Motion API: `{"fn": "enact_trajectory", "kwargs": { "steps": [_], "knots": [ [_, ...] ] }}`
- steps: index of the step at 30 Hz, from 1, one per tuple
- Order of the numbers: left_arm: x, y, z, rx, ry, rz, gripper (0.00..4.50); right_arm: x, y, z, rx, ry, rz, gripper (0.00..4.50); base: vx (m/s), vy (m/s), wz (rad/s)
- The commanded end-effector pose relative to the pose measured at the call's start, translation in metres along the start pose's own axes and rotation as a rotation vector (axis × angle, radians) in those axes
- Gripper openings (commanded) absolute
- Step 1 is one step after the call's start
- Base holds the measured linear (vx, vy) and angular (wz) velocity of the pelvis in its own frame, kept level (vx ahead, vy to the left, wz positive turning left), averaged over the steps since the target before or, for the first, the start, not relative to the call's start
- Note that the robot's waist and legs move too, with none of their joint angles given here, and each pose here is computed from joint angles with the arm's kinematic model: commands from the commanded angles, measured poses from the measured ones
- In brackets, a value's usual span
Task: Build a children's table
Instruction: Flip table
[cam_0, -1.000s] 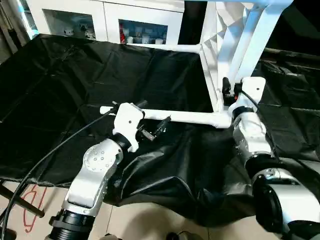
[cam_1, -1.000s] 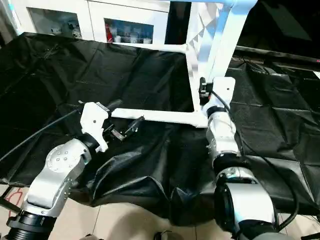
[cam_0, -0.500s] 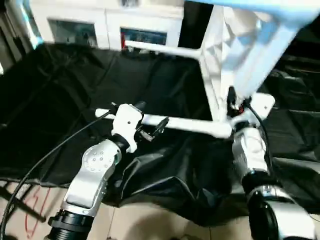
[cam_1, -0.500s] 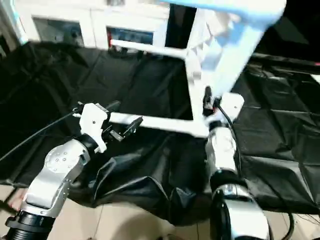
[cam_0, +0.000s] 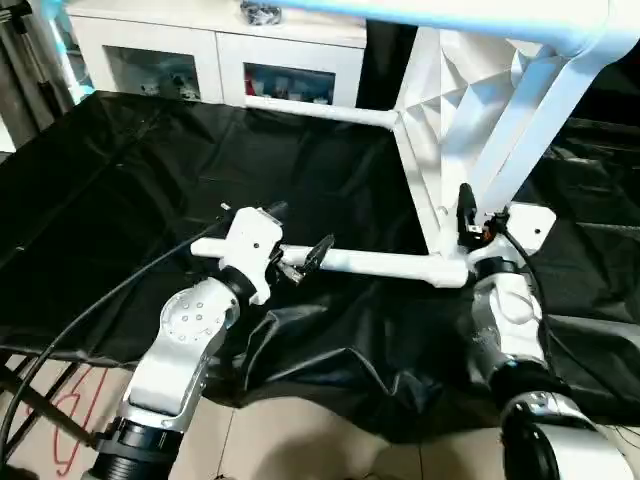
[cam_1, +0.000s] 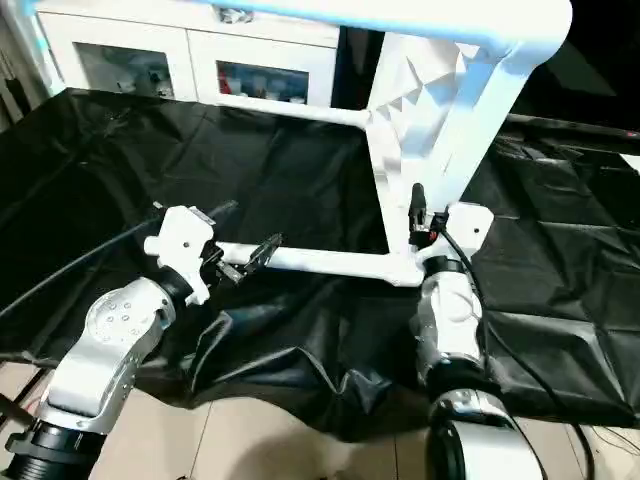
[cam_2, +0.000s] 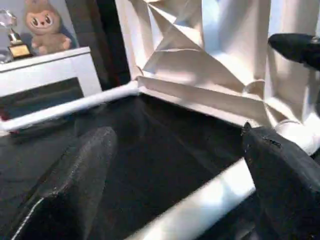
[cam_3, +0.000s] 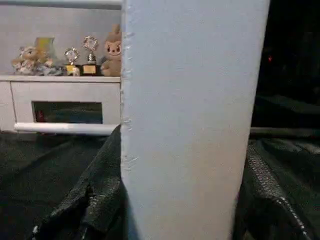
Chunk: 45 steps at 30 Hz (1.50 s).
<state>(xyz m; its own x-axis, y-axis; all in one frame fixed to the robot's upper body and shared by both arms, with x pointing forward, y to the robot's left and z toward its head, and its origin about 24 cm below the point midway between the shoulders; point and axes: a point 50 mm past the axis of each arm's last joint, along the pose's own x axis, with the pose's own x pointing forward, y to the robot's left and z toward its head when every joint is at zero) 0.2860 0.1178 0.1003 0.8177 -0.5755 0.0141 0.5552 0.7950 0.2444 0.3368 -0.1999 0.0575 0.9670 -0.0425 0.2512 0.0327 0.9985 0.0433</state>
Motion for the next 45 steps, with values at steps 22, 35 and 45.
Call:
{"fn": "enact_trajectory", "kwargs": {
  "steps": [22,35,45],
  "knots": [
    [0.012,0.019,0.135,0.502,-0.522,0.069,4.50,0.043,-0.004,0.078,-0.437,-0.174,0.208,1.82,0.000,0.000,0.00],
    [0.005,0.069,0.173,0.915,-0.526,0.528,4.50,0.044,0.007,0.087,-0.524,-0.216,0.237,1.82,0.000,0.000,0.00],
    [0.012,0.077,0.162,0.890,-0.470,0.532,4.18,0.047,0.007,0.103,-0.559,-0.261,0.233,1.82,0.000,0.000,0.00]
  ]
}}
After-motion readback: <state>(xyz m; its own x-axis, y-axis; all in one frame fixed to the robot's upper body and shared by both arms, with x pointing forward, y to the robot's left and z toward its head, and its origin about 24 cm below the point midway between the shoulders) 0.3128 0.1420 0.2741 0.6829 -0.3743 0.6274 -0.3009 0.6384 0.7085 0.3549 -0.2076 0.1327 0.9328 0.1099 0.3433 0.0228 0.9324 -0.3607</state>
